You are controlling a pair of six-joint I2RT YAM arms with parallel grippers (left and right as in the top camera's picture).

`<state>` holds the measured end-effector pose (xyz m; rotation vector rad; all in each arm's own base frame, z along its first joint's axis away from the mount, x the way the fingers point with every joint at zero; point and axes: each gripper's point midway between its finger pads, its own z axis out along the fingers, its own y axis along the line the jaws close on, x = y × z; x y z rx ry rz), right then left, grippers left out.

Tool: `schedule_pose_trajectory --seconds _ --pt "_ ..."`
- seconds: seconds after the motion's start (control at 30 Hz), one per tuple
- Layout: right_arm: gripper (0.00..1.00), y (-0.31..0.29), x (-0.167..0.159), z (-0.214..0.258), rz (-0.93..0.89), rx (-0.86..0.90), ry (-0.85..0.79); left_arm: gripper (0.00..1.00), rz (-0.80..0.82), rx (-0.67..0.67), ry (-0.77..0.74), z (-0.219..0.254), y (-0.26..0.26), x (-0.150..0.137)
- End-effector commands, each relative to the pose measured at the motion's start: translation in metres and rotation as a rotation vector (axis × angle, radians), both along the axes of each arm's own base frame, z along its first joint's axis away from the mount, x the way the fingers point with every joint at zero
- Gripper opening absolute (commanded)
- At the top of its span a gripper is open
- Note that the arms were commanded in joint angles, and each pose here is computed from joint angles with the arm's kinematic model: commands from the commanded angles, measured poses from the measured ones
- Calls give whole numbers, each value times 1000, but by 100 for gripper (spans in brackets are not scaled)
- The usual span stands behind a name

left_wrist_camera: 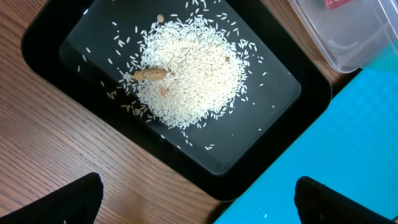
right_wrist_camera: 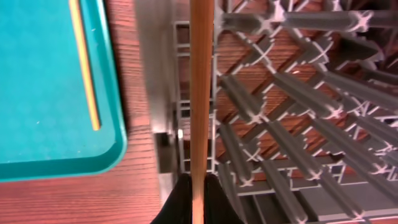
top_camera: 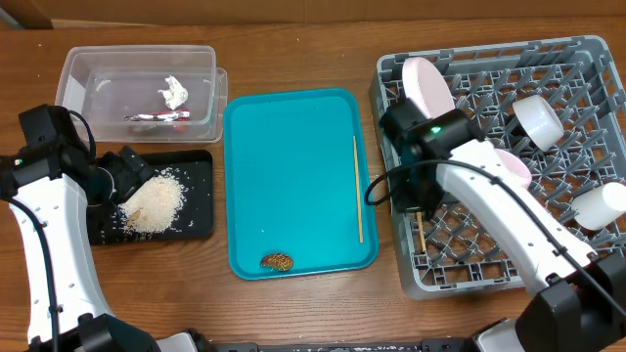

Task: Sort waste into correct bins and load items into the dishwasher
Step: 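Carry the chopstick right and drop it into the rack's left edge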

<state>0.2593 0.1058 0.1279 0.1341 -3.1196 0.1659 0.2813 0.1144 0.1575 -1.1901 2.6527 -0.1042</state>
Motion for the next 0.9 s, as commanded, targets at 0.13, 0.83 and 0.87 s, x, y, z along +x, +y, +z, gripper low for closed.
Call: schedule_pose_trajectory --seconds 0.13,0.83,0.87 --pt "4 -2 1 2 54 14 -14 100 12 -13 3 -3 -2 1" --pt "5 -1 4 -40 53 20 -38 100 12 -14 5 -4 -2 1" --pt "5 -1 4 -40 53 22 -41 100 12 -14 5 -4 -2 1"
